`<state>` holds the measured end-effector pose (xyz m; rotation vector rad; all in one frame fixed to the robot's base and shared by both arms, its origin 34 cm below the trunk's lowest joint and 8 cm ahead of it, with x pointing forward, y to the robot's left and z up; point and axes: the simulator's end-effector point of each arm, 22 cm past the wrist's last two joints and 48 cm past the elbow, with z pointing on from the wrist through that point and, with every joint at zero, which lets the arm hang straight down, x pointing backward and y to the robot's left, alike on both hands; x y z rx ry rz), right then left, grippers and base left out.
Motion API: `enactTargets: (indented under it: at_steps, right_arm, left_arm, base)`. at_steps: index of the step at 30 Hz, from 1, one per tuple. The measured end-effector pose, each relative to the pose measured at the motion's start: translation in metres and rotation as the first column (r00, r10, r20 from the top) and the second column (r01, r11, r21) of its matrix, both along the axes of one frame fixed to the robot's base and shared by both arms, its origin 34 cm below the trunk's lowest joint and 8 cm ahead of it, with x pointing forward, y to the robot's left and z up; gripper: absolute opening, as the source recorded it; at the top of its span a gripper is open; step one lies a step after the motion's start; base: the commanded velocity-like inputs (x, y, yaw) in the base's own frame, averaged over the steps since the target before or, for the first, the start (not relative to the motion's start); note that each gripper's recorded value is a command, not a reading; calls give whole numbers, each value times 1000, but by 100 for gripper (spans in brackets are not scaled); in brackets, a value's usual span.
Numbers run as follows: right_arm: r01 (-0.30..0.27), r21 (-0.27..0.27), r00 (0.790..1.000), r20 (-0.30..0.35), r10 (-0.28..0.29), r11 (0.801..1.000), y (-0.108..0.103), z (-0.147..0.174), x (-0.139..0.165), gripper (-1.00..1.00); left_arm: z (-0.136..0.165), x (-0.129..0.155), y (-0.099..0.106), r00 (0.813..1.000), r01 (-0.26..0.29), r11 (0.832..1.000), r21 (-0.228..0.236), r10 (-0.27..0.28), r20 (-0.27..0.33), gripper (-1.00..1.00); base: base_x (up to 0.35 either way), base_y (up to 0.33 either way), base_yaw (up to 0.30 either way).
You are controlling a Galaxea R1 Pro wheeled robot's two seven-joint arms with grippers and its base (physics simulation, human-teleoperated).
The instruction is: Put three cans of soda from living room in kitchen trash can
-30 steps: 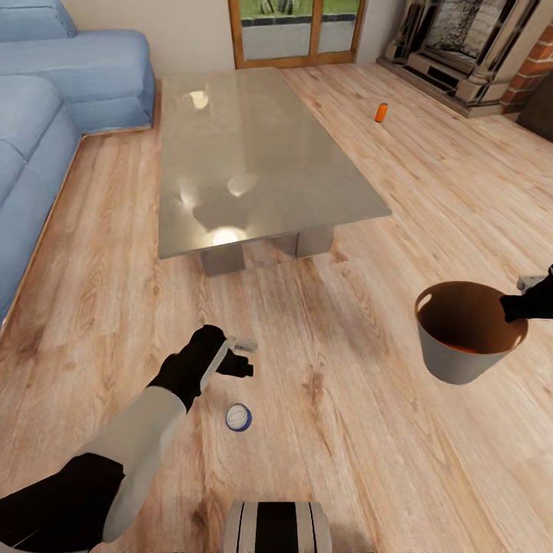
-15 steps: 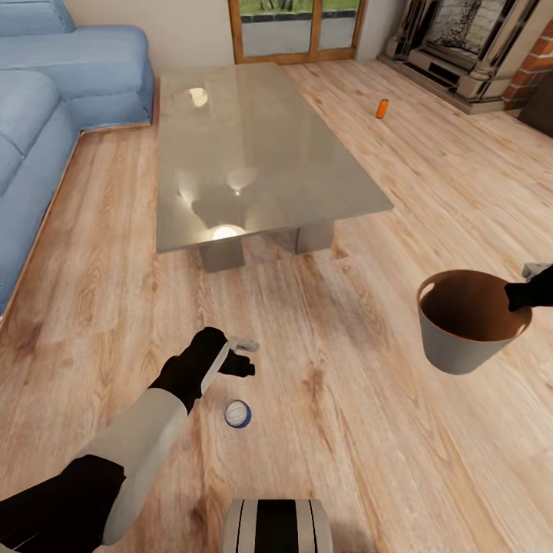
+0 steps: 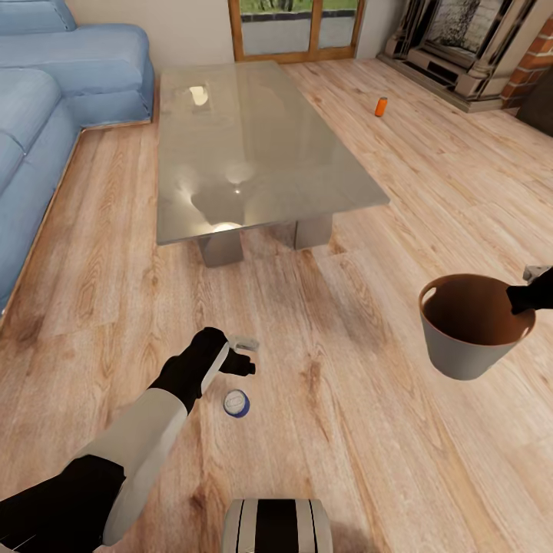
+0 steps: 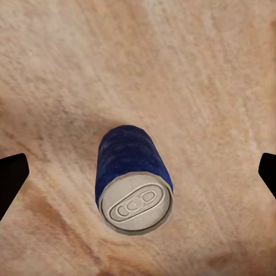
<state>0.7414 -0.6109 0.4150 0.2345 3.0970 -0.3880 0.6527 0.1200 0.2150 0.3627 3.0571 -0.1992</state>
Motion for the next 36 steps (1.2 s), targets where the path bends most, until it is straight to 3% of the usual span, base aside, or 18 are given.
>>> enactTargets:
  at_steps: [14,32,36]
  right_arm:
    - [-8,-11,997,-72,8,1000,-2,-49,-11,-100]
    - [-12,-13,997,-77,11,1000,-2,-52,-11,-100]
    - [-6,-4,999,-50,6,1000,0,-44,0,-100]
  left_arm:
    - [-43,-19,-2,999,0,1000,-5,0,-46,100]
    - [-47,-19,-2,999,1,1000,-4,-2,-44,100]
    - [-47,-19,-1,999,1,1000,-4,-1,-44,100]
  base:
    - [0,0,0]
    - [-107,-3,0]
    - [-21,-1,0]
